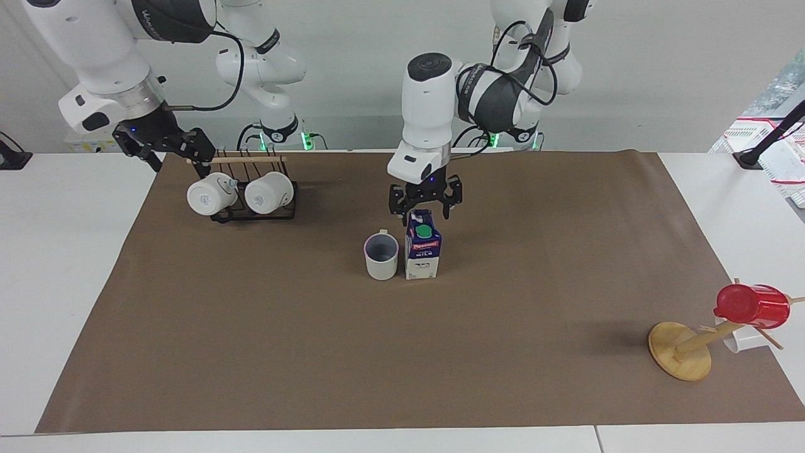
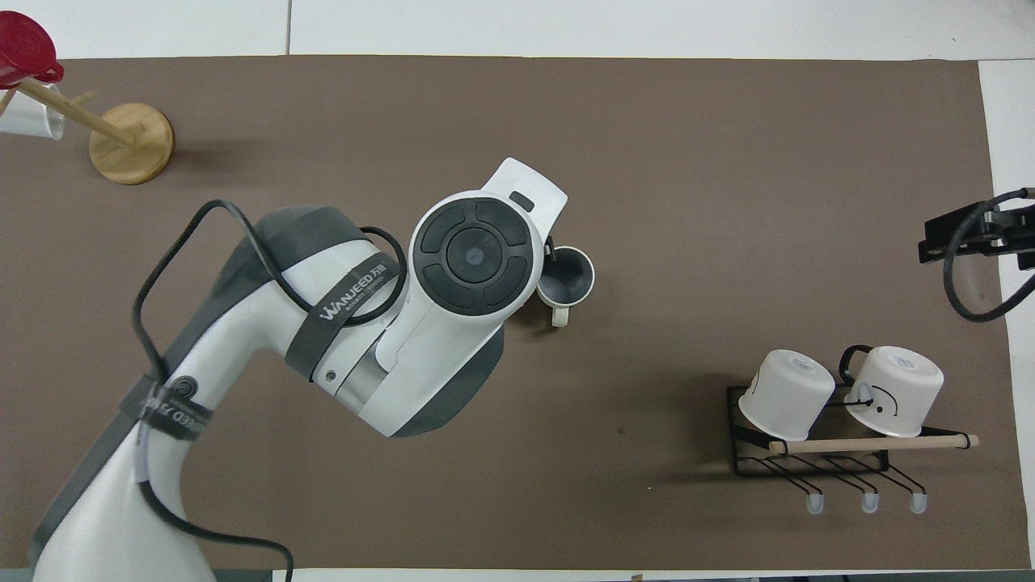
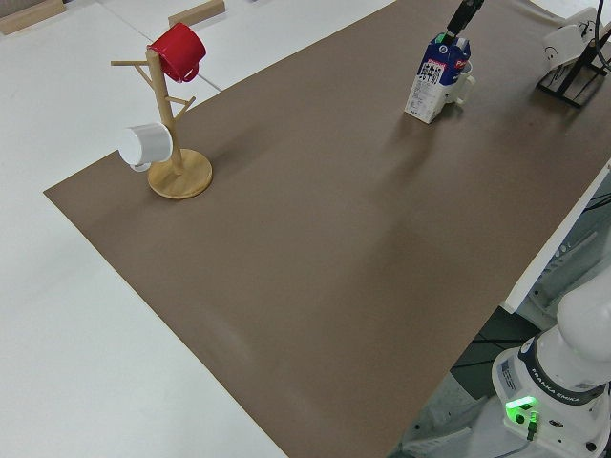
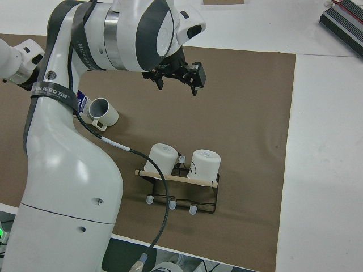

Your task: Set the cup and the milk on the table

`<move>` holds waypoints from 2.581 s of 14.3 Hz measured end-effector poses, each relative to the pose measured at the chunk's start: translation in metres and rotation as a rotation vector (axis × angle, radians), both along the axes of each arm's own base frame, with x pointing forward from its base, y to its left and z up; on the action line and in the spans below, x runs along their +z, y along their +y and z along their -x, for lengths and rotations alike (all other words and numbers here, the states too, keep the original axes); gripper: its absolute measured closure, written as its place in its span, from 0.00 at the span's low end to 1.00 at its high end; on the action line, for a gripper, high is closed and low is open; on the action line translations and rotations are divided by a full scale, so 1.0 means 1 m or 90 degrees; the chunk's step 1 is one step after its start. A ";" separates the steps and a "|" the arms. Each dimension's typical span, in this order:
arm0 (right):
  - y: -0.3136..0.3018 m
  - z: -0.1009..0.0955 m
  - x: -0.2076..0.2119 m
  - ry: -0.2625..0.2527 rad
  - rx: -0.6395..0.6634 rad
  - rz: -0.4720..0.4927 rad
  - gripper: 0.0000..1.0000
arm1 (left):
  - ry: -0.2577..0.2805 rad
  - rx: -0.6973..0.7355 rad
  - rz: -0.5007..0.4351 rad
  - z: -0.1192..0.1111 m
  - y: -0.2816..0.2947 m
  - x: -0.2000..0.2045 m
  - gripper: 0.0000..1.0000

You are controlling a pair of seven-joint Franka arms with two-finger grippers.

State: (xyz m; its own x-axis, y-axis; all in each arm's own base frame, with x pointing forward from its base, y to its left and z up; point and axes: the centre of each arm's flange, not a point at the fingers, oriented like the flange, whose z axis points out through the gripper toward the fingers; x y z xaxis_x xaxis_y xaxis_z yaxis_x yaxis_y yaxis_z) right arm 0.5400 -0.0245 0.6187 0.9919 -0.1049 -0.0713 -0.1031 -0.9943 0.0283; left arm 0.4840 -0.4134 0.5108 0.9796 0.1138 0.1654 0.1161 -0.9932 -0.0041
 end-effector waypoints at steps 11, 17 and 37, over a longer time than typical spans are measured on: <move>0.000 0.000 0.000 0.000 0.000 0.000 0.00 | 0.021 -0.030 0.026 -0.076 0.240 0.065 0.00; 0.000 0.000 0.000 0.000 0.000 0.000 0.00 | 0.055 -0.073 0.012 -0.080 0.347 0.108 0.00; 0.007 -0.005 0.006 -0.026 0.036 -0.001 0.00 | 0.104 -0.111 0.009 -0.071 0.383 0.121 0.00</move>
State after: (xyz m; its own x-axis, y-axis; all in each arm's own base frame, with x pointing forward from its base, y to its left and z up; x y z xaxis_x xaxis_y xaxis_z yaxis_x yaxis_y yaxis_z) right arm 0.5446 -0.0179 0.6247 0.9983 -0.0484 -0.0310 -0.0476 -0.9986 0.0242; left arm 0.5552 -0.0304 0.6322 0.9983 -0.0575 0.0033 -0.0575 -0.9983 0.0055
